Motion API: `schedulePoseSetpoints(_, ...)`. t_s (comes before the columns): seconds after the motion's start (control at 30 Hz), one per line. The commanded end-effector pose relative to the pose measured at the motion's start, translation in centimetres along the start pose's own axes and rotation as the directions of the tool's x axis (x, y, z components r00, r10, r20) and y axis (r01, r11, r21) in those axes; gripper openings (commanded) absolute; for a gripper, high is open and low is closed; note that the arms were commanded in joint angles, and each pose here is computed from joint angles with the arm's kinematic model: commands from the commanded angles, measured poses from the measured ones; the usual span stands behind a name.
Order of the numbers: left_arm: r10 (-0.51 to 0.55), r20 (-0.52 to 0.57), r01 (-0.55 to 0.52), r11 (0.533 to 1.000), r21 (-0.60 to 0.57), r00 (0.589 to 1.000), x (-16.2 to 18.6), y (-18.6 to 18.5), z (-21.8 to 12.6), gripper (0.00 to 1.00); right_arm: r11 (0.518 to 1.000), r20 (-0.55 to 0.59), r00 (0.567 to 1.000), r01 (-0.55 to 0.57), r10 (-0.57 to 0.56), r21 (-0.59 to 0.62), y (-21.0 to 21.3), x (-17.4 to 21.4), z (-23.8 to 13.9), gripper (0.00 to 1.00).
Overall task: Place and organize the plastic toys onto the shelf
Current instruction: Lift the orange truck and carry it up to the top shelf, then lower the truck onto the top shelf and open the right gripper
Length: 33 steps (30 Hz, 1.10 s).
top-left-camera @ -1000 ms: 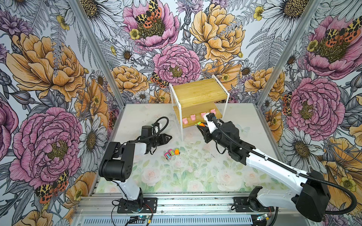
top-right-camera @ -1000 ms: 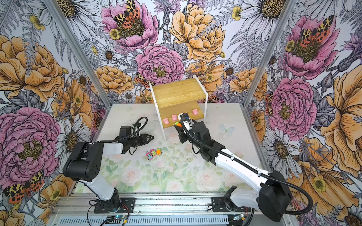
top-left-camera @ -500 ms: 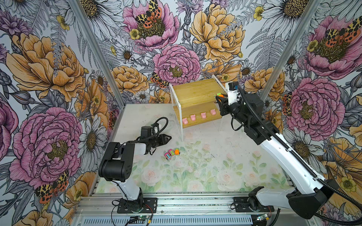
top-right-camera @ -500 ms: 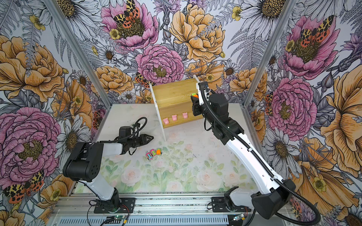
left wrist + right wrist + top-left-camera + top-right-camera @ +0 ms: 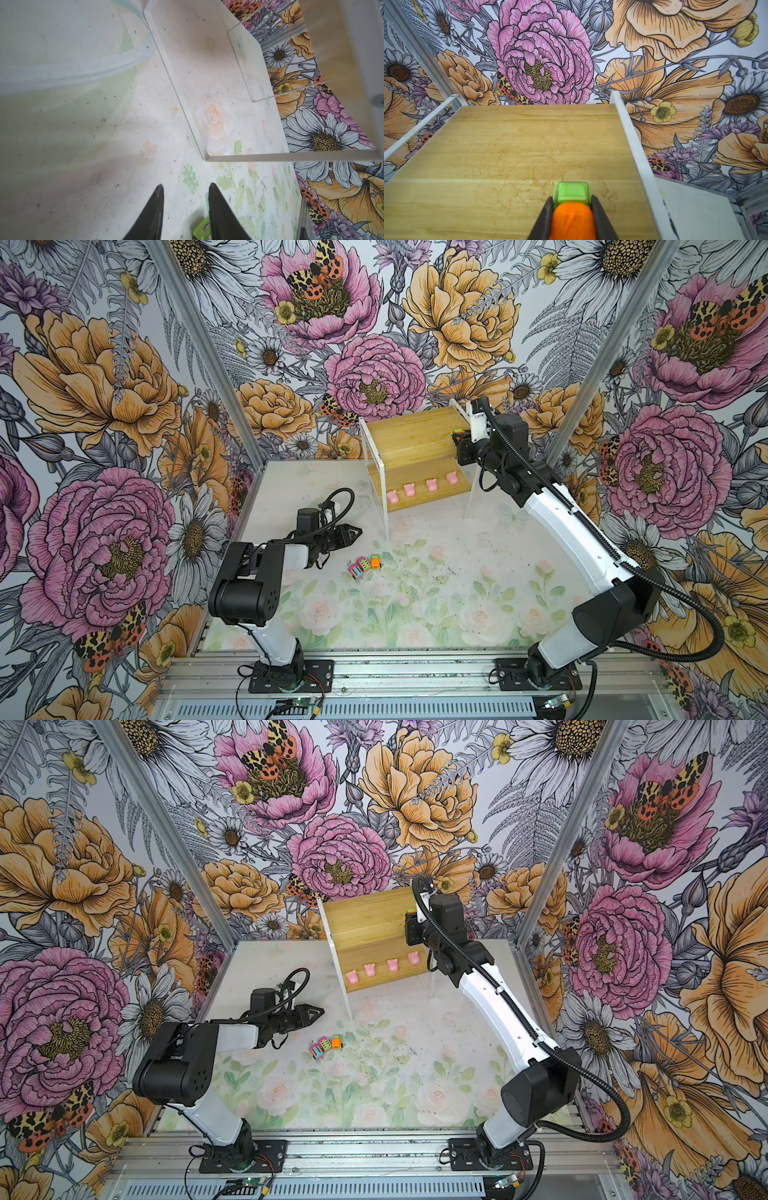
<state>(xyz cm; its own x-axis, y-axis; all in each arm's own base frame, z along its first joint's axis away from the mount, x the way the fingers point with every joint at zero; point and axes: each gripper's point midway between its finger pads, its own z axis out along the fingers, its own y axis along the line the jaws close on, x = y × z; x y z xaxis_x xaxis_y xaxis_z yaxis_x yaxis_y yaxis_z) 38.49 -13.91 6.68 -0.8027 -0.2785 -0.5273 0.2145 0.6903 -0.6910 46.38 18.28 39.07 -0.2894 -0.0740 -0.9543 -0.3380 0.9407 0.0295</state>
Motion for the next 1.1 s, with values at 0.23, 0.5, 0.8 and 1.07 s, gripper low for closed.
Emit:
schedulePoseSetpoints(0.23, 0.012, 0.011, -0.012, 0.999, 0.032, 1.0, -0.2, -0.4, -0.3, 0.38, 0.999, -0.005, 1.0, -0.023, 0.023, 0.043, -0.9, -0.6, 1.4, 0.13)
schedulePoseSetpoints(0.5, 0.009, 0.011, -0.009, 0.999, 0.031, 1.0, -0.1, -0.4, -0.3, 0.38, 0.996, -0.017, 1.0, 0.007, -0.006, 0.089, -1.8, -0.2, 2.2, 0.13)
schedulePoseSetpoints(0.8, 0.008, 0.011, -0.008, 0.999, 0.031, 1.0, -0.2, -0.4, -0.3, 0.38, 0.992, -0.04, 0.999, 0.022, -0.017, 0.128, -2.5, 0.5, 2.7, 0.13)
schedulePoseSetpoints(1.07, 0.008, 0.011, -0.008, 1.0, 0.03, 1.0, -0.2, -0.3, -0.3, 0.38, 0.989, -0.048, 0.999, 0.029, -0.022, 0.147, -2.9, 0.8, 3.0, 0.15)
